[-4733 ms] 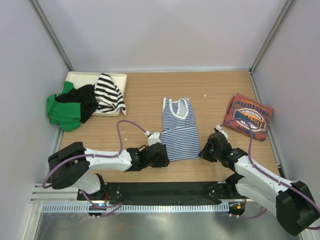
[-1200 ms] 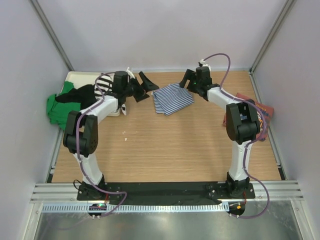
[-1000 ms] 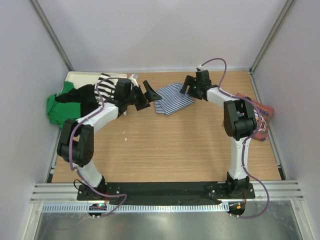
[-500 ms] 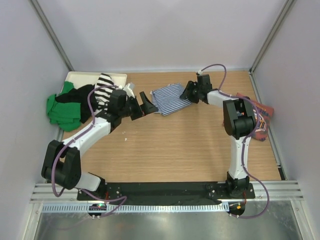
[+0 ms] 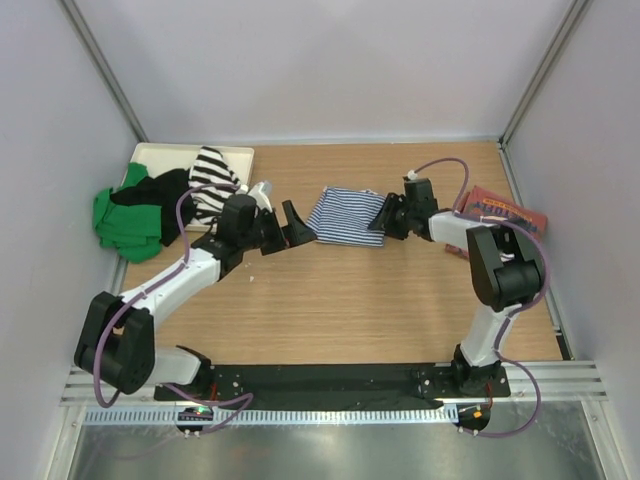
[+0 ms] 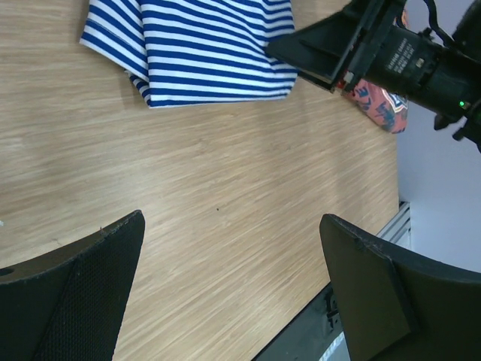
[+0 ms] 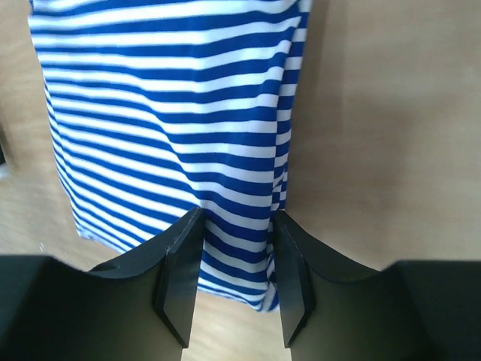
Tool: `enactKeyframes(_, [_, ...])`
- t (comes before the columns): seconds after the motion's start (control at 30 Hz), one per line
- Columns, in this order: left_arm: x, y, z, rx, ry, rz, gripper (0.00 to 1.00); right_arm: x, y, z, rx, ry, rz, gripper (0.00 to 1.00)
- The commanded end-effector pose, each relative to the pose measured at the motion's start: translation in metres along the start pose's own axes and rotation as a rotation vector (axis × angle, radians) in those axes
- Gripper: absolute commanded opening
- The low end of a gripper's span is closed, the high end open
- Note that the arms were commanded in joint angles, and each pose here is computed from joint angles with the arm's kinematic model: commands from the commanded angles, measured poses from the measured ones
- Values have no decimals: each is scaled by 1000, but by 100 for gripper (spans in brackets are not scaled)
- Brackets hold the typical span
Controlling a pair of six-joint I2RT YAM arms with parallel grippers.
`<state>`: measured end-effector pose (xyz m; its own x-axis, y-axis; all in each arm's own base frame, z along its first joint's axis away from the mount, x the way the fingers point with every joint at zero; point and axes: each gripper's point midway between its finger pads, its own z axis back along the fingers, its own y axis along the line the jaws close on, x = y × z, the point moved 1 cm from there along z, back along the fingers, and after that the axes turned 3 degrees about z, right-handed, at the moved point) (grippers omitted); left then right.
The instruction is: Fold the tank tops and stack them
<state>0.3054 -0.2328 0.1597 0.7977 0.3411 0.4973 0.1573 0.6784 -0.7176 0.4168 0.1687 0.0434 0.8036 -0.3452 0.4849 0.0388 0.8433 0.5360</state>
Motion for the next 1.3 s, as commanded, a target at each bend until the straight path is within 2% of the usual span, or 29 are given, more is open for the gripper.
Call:
enactKeyframes(0.0, [-3,-1,0,15,-17,-50,99,-16,9,25,-8,-29,19,48])
enactKeyframes(0.13, [-11,0,-8,32,4,-74,99,-42,-4,46,-51,-7,26,55])
enactKeyframes(0.23, [-2,1,-19,56,-1,-105,99,-52,-17,61,-93,-29,27,78])
enactKeyframes(0.33, [14,-4,-30,77,-1,-157,100,-50,-16,71,-97,-50,31,86])
enactKeyframes(0.37, [10,4,-38,105,35,-158,100,-51,-15,72,-94,-45,26,87])
enactKeyframes(0.47, [27,-4,-52,104,30,-213,100,-48,-15,71,-82,-51,-6,87])
enactKeyframes(0.5, [27,8,-65,141,44,-218,100,-50,-15,68,-73,-37,-18,86])
enactKeyframes(0.53, [42,-1,-71,136,24,-245,100,-46,-15,66,-65,-43,-42,84])
enactKeyframes(0.6, [36,17,-90,199,85,-235,100,-48,-14,61,-49,-21,-70,83])
enactKeyframes(0.63, [47,10,-97,195,75,-239,100,-43,-11,55,-30,-38,-88,81])
enactKeyframes(0.73, [45,12,-117,189,130,-217,100,-38,-11,46,-1,-42,-130,78])
enactKeyframes(0.87, [42,30,-137,253,183,-212,100,-35,-11,34,25,-18,-162,70])
enactKeyframes(0.9, [42,34,-139,272,192,-210,99,-32,-9,32,31,-19,-160,66])
enactKeyframes(1.13, [31,47,-152,260,255,-182,93,-36,-10,20,39,21,-175,56])
enactKeyframes(1.27, [20,48,-157,220,304,-151,82,-41,-13,18,32,35,-180,50])
